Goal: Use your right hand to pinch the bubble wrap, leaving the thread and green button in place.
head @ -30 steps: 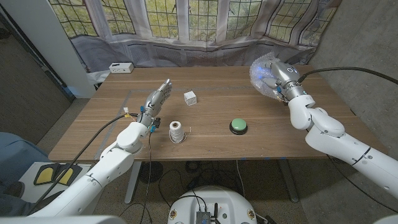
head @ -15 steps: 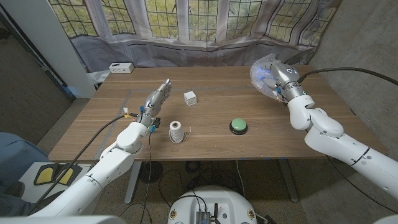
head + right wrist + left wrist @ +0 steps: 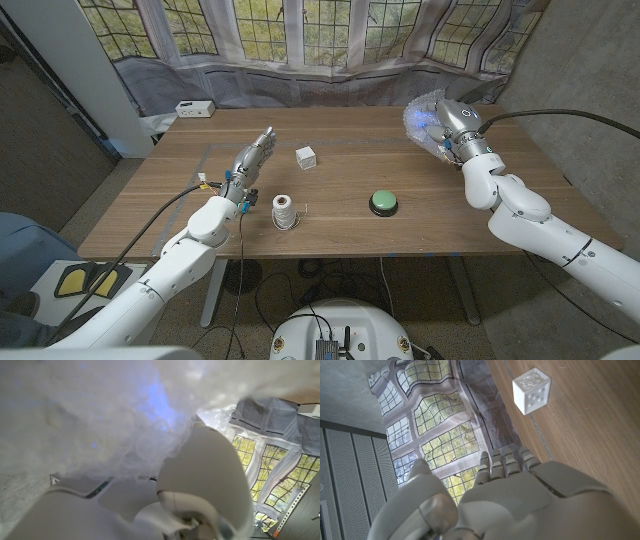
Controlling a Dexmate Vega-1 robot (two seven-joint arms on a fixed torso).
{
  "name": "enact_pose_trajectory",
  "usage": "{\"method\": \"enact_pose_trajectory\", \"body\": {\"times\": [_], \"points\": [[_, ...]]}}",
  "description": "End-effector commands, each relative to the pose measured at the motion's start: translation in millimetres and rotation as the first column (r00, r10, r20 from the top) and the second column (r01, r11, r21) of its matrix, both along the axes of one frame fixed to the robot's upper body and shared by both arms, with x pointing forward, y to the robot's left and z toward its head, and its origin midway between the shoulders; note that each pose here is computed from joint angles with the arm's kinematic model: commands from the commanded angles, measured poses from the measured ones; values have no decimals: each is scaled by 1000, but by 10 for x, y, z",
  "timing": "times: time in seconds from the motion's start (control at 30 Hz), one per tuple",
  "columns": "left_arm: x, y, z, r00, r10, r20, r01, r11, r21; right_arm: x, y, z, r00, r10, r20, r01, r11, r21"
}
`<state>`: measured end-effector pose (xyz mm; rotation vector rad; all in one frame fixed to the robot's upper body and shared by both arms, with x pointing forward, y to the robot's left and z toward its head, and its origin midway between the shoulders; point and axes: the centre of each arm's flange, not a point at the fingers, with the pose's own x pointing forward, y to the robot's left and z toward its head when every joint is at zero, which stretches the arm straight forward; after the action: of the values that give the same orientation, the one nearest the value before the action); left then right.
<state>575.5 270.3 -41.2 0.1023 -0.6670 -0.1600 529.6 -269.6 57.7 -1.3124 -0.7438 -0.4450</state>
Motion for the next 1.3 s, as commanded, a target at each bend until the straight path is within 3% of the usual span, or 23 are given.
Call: {"method": "enact_pose_trajectory", "body": {"times": [0.03, 0.83, 1.3], "points": [[-6, -19, -2, 1000, -3, 0, 3, 1000, 2, 0, -26, 7, 1000, 8, -7, -7, 999, 34], [0, -47, 21, 1000, -7, -1, 7, 1000, 9, -24, -28, 17, 999, 27, -38, -24, 998, 57], [-12, -46, 17, 1000, -7, -2, 7, 1000, 11, -43, -6, -7, 1000, -6, -19, 7, 1000, 26]]}}
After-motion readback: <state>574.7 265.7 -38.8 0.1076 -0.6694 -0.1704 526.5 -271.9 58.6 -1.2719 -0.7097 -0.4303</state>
